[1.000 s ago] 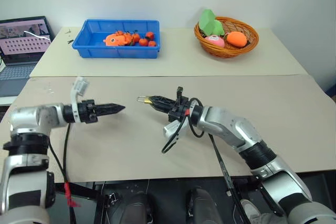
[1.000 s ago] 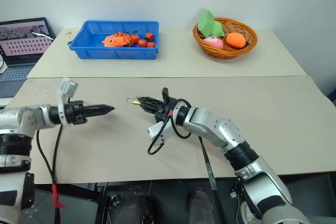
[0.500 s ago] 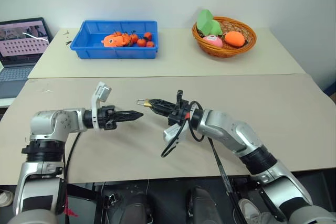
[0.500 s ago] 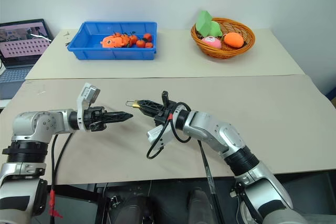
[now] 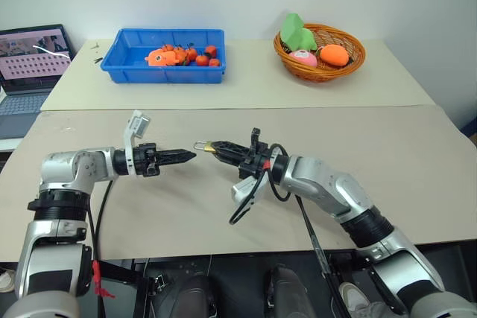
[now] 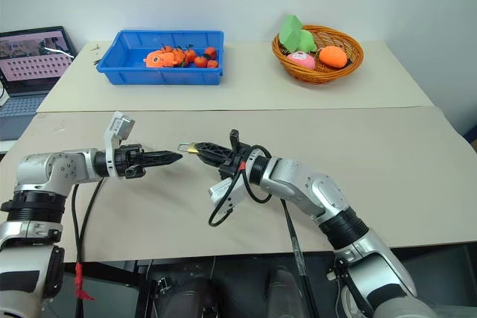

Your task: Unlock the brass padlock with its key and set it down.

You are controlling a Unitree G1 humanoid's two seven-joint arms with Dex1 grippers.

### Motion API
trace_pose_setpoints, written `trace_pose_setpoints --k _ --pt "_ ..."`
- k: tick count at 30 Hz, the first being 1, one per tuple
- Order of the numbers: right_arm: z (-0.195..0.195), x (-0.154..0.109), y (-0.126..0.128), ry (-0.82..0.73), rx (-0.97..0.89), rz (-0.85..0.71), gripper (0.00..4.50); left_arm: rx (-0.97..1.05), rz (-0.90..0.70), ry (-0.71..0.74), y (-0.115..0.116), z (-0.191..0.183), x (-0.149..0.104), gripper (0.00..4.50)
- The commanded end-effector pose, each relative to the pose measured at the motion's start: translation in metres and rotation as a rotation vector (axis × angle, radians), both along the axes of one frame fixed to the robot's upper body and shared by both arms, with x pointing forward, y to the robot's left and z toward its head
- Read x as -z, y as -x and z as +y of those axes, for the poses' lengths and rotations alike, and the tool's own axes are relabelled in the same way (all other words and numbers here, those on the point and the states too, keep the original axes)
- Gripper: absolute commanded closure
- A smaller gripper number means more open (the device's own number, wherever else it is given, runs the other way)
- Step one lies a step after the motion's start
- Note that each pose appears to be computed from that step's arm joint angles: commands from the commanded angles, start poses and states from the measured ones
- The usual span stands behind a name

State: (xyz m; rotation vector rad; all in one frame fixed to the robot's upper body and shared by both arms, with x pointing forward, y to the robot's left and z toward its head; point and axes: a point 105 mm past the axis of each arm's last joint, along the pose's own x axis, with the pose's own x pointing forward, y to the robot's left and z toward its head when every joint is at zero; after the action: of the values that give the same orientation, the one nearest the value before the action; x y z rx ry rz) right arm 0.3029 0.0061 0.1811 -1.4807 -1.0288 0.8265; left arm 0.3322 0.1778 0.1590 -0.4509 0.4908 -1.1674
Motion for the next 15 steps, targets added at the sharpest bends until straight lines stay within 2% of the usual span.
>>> trace_pose_setpoints --k 1,15 --pt "0.004 -0.004 0.011 -0.015 -0.056 -0.013 4.41 0.052 -0.06 0.016 0.0 -0.01 -0.019 4.47" --pt "0.007 0.0 0.009 -0.014 -0.062 0.004 4.41 0.091 -0.075 0.026 0.008 -0.019 -0.031 4.47"
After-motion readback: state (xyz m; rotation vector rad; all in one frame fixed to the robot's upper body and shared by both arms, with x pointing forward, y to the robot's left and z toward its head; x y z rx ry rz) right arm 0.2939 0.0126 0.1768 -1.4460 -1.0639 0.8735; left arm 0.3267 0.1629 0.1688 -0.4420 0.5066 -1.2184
